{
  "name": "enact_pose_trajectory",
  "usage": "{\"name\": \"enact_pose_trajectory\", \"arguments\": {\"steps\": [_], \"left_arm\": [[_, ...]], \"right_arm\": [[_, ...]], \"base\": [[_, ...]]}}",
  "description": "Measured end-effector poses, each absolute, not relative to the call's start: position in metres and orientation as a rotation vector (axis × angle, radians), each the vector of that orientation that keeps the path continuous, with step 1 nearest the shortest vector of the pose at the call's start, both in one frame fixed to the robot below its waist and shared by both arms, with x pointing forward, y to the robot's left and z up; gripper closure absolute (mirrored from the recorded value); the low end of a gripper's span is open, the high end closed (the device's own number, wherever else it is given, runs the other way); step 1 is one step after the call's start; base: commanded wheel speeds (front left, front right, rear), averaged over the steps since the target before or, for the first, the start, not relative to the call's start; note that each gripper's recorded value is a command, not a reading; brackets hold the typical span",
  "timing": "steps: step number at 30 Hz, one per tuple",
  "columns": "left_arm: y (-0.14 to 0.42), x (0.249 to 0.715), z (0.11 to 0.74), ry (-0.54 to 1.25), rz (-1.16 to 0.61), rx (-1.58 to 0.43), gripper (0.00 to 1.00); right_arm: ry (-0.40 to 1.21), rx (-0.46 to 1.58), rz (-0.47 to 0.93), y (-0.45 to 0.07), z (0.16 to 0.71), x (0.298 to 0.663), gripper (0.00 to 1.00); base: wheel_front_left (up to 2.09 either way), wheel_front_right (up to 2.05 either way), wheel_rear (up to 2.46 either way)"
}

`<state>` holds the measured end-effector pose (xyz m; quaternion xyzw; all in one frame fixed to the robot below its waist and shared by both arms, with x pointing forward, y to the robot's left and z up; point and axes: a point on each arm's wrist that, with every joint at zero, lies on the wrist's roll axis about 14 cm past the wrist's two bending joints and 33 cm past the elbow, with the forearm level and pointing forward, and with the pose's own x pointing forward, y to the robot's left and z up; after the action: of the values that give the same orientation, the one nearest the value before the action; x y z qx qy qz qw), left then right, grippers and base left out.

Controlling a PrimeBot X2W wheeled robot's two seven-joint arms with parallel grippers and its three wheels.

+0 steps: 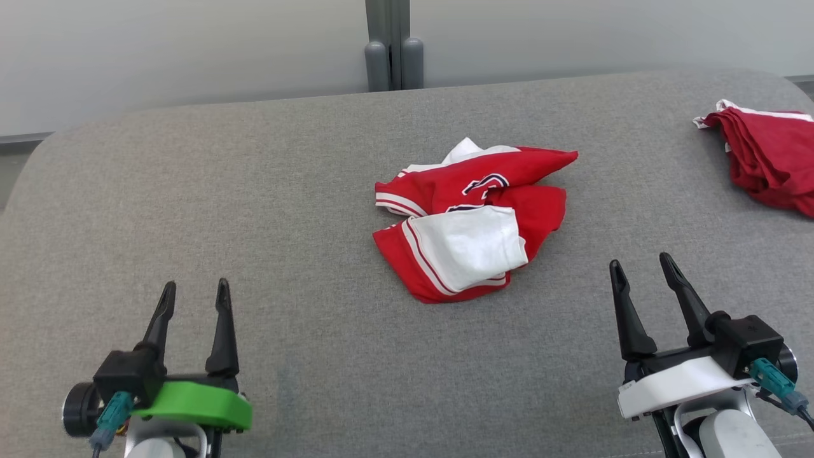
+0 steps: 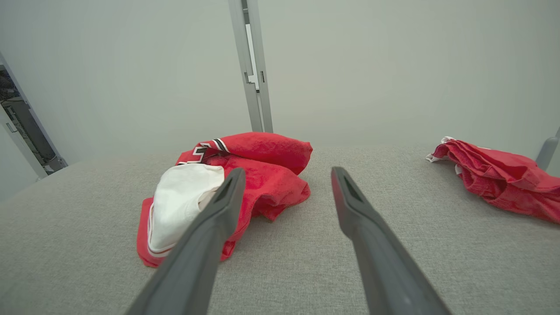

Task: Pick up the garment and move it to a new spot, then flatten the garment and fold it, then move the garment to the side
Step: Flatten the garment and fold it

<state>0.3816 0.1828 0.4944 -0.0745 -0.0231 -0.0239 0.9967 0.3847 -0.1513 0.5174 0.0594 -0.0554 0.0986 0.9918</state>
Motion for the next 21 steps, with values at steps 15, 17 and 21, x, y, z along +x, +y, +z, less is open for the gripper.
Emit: {"name": "enact_pose_trajectory", "arguments": {"steps": [15, 17, 21], "left_arm": [[0.036, 0.456, 0.509, -0.051, -0.504, -0.065, 0.00], [0.015, 0.456, 0.498, -0.015, -0.566, -0.063, 0.00], [-0.013, 0.449, 0.471, 0.067, -0.650, -0.070, 0.00]], "right_arm": [[-0.089, 0.126, 0.090, -0.185, 0.509, 0.386, 0.00], [-0.081, 0.126, 0.066, -0.192, 0.506, 0.384, 0.00], [-0.067, 0.123, 0.025, -0.204, 0.501, 0.381, 0.00]], "base": [[0.00, 0.00, 0.00], [0.00, 0.00, 0.00], [0.00, 0.00, 0.00]]}}
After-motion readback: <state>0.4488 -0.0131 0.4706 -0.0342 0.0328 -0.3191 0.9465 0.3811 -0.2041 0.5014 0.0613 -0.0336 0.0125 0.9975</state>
